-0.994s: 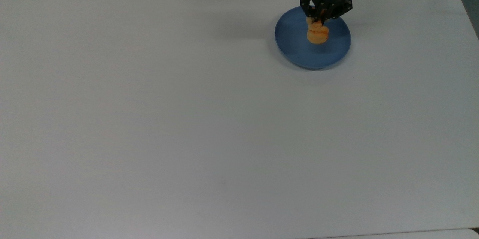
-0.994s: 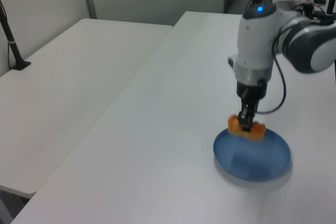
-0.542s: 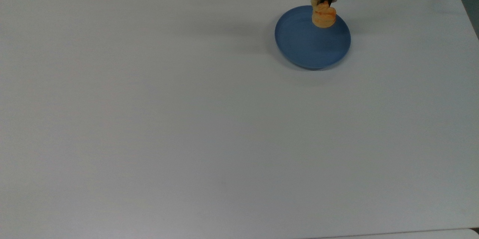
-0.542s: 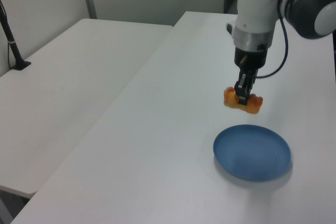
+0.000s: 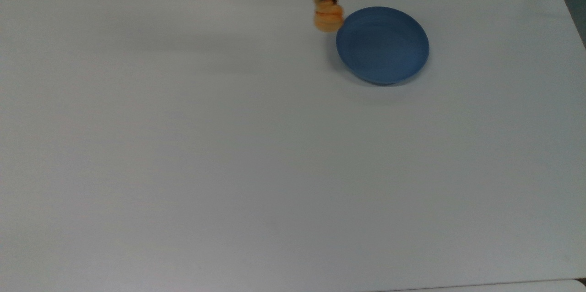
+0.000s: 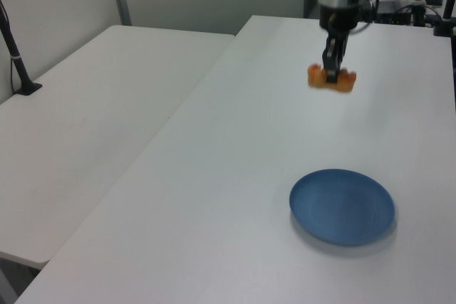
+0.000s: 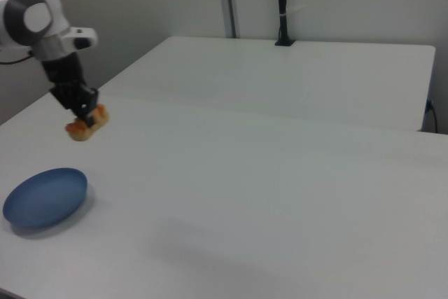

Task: Put the bread on the table
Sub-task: 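Lift the bread roll off the plate and carry it away from the plate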

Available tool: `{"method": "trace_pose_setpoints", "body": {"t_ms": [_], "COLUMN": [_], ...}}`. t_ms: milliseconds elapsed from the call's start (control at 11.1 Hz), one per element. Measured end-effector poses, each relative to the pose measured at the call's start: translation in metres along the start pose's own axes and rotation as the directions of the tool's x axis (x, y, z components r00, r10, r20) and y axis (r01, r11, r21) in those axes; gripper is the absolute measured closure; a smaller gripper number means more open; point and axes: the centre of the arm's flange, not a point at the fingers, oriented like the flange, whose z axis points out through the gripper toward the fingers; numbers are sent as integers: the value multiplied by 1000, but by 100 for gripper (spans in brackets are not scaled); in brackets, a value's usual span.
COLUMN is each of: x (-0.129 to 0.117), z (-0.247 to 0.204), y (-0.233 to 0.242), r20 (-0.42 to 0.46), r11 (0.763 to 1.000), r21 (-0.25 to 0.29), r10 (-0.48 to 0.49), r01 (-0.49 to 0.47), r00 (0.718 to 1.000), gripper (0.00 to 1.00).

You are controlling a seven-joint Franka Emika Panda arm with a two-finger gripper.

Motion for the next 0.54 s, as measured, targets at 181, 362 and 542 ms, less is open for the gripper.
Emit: {"method": "trace_pose_setpoints", "body": {"t_ms": [181, 362, 542], "x": [13, 19, 20], "z": [-1, -1, -6], "y": [68, 132, 198], "r20": [2, 1, -9], "r11": [1000, 1000, 999], "r21": [-2, -5, -10], "r10": [-4, -22, -35], "r01": [4, 22, 35], "r00": [1000, 1000, 999], "gripper": [84, 84, 84]}}
